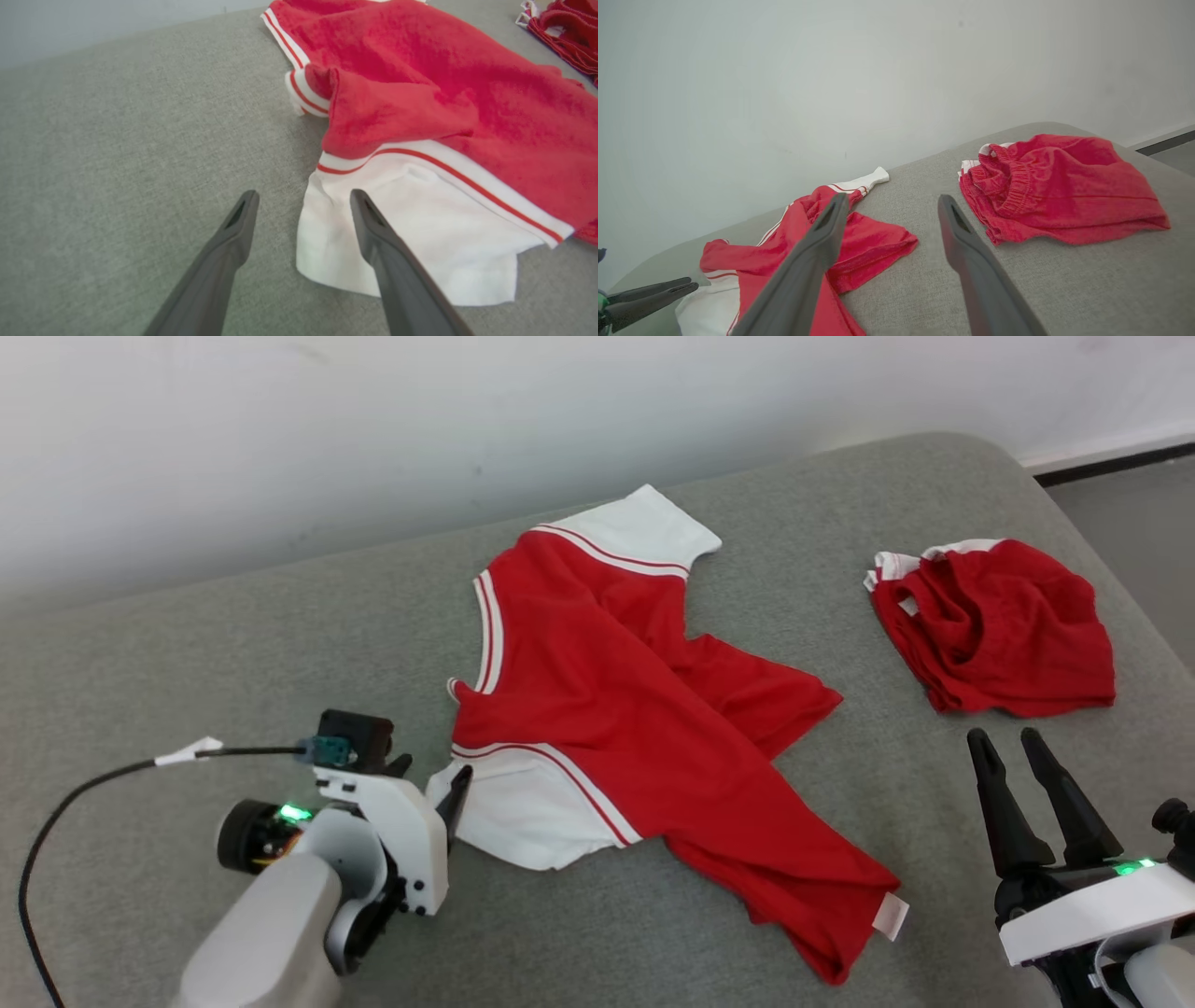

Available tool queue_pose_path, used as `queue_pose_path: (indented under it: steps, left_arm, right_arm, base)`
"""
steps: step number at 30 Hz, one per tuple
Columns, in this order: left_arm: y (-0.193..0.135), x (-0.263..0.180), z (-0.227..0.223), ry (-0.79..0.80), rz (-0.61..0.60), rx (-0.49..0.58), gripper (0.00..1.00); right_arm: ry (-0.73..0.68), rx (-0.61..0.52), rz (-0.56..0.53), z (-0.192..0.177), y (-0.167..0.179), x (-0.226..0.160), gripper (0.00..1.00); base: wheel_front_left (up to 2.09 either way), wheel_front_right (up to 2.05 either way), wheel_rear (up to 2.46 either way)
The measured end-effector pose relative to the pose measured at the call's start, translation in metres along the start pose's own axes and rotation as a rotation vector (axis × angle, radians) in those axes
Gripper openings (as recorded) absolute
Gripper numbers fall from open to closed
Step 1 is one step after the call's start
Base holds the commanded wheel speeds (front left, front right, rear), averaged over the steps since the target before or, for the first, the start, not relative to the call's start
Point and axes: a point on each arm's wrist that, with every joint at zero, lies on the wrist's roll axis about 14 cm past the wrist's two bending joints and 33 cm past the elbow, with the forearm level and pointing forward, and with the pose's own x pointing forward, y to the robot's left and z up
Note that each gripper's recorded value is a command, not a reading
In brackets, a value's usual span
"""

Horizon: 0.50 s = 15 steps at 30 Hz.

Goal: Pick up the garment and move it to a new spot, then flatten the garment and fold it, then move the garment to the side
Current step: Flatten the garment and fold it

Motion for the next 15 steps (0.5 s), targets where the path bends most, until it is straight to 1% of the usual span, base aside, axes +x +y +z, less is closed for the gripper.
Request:
queue_pose_path:
  steps: [3,5,7,8,9,10,11,15]
  left_arm:
    - [-0.001,0.014,-0.011,0.086,-0.014,0.017,1.00]
    - [-0.004,0.019,-0.024,0.159,-0.030,0.010,1.00]
    - [-0.007,0.023,-0.027,0.191,-0.044,0.015,1.00]
    - [-0.008,0.024,-0.028,0.204,-0.048,0.018,0.89]
    - [-0.009,0.024,-0.028,0.212,-0.050,0.020,0.50]
    - [-0.009,0.024,-0.028,0.216,-0.050,0.023,0.30]
    - [-0.009,0.023,-0.028,0.217,-0.049,0.025,0.00]
    - [-0.013,0.017,-0.027,0.202,-0.059,0.036,0.00]
  right_arm:
    - [0.001,0.000,-0.042,-0.002,-0.011,-0.008,1.00]
    - [0.005,0.003,-0.057,-0.004,-0.013,-0.011,1.00]
    - [0.001,0.005,-0.073,-0.004,-0.016,-0.014,1.00]
    - [0.001,0.003,-0.079,-0.003,-0.018,-0.015,1.00]
    - [0.004,0.001,-0.083,-0.004,-0.019,-0.016,1.00]
    - [0.002,0.000,-0.085,-0.004,-0.020,-0.016,1.00]
    - [0.002,0.001,-0.088,-0.004,-0.020,-0.017,1.00]
    - [0.010,-0.007,-0.068,-0.006,-0.015,-0.013,1.00]
  base:
    - [0.00,0.00,0.00]
    - [0.00,0.00,0.00]
    - [0.00,0.00,0.00]
    - [0.00,0.00,0.00]
    - [0.00,0.00,0.00]
    - [0.00,0.00,0.00]
    - [0.00,0.00,0.00]
    - [0.00,0.00,0.00]
